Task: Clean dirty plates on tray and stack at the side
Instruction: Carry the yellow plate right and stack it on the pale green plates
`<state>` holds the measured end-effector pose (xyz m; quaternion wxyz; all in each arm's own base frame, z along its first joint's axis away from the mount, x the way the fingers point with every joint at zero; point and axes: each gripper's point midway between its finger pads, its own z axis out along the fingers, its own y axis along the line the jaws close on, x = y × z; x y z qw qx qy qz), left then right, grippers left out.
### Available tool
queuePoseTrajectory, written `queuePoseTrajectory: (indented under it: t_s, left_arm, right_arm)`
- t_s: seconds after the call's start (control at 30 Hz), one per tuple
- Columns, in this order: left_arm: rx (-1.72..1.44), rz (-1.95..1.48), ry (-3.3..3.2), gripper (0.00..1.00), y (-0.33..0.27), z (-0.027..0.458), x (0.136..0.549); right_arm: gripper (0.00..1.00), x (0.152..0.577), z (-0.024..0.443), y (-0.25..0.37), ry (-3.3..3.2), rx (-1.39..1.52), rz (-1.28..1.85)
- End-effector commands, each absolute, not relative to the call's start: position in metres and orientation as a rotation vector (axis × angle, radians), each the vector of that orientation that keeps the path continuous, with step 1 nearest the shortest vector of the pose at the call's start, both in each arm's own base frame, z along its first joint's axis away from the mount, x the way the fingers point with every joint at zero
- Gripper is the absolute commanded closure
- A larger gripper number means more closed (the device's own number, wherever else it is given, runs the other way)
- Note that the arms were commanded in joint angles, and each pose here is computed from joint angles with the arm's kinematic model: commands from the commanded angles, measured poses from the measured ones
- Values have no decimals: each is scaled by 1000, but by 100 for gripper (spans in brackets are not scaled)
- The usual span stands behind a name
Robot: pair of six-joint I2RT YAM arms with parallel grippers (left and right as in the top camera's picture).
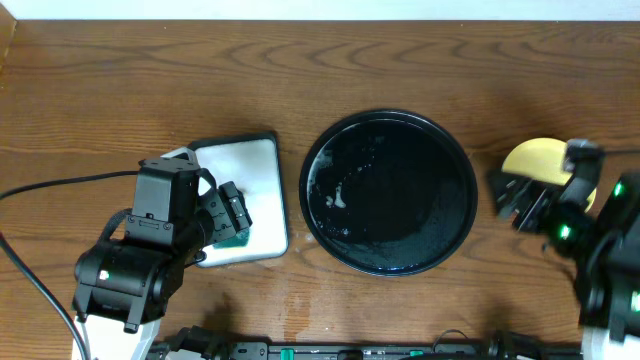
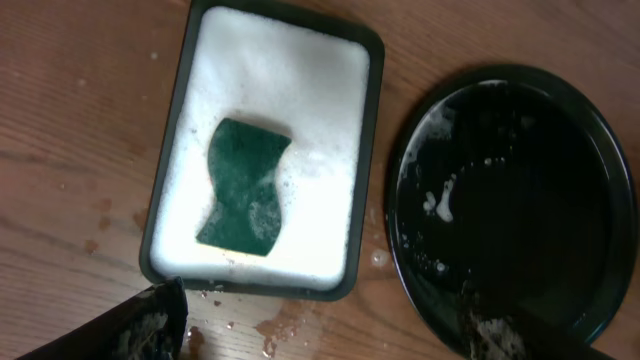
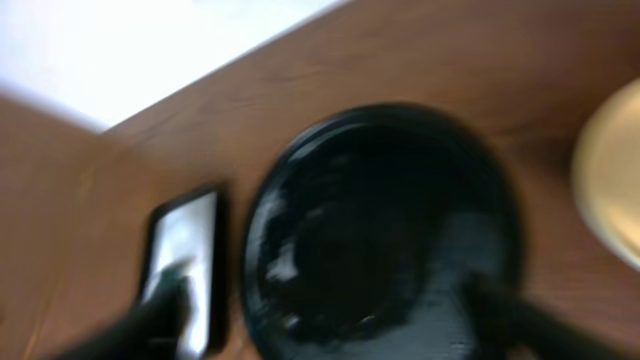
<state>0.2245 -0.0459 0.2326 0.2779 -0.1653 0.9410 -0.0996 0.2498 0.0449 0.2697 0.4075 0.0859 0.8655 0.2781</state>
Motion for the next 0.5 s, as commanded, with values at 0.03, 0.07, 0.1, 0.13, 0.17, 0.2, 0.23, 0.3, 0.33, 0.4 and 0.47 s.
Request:
queuePoseTrajectory:
  t_s: [0.03,0.07,0.1,0.13,0.17,0.2,0.23,0.3,0.33,0.4,0.47]
  left_arm:
    - [-434,-268,2509,14,-45,239,226]
    - [-434,-268,2509,14,-45,239,226]
    - [-434,-268,2509,14,-45,239,226]
    - [-434,-268,2509,14,-45,239,226]
    - [-434,-268,2509,14,-45,239,226]
    - [-434,-268,2509,14,-45,239,226]
    - [-434,-268,2509,14,-45,239,226]
    - [-434,-268,2509,14,-45,239,226]
    - [-434,-268,2509,14,-45,239,226]
    - [-434,-268,2509,14,-45,239,226]
    - [-434,-268,2509,14,-45,239,226]
  right_arm:
    - [1,211,296,78,2103,21,766]
    - [1,204,298,80,2093,5,759]
    - [1,197,299,80,2085,0,754]
    - [1,193,300,81,2077,-3,751]
    - [1,189,301,81,2073,-5,750]
    - [1,184,300,82,2073,-5,750]
    - [1,181,299,82,2078,-2,752]
    - [1,177,295,81,2093,9,747]
    - [1,176,293,80,2103,21,735]
    - [1,178,290,74,2113,46,698]
    - [1,180,290,71,2112,57,672]
